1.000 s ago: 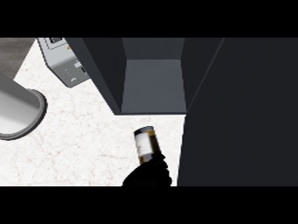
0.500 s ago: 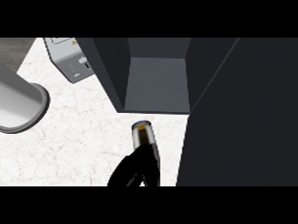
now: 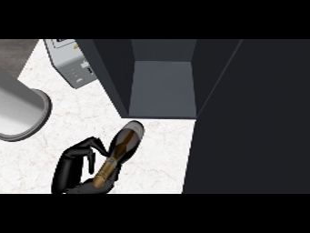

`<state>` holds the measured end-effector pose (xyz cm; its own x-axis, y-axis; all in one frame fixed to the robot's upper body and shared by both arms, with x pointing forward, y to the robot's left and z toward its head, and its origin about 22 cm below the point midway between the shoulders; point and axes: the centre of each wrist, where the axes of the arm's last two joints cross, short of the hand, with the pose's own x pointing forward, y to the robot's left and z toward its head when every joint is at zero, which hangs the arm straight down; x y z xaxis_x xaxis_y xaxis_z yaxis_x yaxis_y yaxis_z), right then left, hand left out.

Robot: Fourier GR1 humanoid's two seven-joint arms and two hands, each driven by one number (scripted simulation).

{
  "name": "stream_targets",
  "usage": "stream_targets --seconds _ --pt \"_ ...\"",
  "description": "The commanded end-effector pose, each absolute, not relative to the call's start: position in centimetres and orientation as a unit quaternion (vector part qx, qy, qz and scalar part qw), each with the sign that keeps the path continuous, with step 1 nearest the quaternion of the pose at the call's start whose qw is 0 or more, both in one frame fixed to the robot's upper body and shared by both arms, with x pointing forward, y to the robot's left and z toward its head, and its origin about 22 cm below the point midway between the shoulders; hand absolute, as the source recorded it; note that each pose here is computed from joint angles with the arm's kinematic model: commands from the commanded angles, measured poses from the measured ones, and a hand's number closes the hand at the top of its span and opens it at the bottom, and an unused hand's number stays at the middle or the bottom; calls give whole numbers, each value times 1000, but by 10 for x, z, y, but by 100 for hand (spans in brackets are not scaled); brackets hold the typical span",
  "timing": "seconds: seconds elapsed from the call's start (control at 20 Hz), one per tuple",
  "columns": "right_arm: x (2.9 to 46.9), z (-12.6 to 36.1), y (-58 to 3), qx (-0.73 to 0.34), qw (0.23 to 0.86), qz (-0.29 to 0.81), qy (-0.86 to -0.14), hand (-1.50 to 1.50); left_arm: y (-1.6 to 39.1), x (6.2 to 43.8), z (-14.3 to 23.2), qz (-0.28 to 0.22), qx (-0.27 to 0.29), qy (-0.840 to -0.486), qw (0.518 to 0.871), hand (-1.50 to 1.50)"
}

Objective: Pick up the wine, place it into the cabinet and close the cabinet

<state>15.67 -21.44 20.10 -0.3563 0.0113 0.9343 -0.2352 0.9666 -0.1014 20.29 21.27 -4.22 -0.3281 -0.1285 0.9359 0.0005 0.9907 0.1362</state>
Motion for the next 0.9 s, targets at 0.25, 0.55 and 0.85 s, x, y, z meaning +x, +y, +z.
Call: stream_targets --seconds 0.25,0.55,0.85 --pt "133 206 -216 100 559 108 -816 -150 281 213 -18 31 -68 -830 552 150" --pt "157 205 -229 99 560 107 -816 -150 242 221 17 23 -104 -814 571 150" --pt "138 212 -222 102 556 110 -818 -150 215 215 64 -3 -98 -821 563 150"
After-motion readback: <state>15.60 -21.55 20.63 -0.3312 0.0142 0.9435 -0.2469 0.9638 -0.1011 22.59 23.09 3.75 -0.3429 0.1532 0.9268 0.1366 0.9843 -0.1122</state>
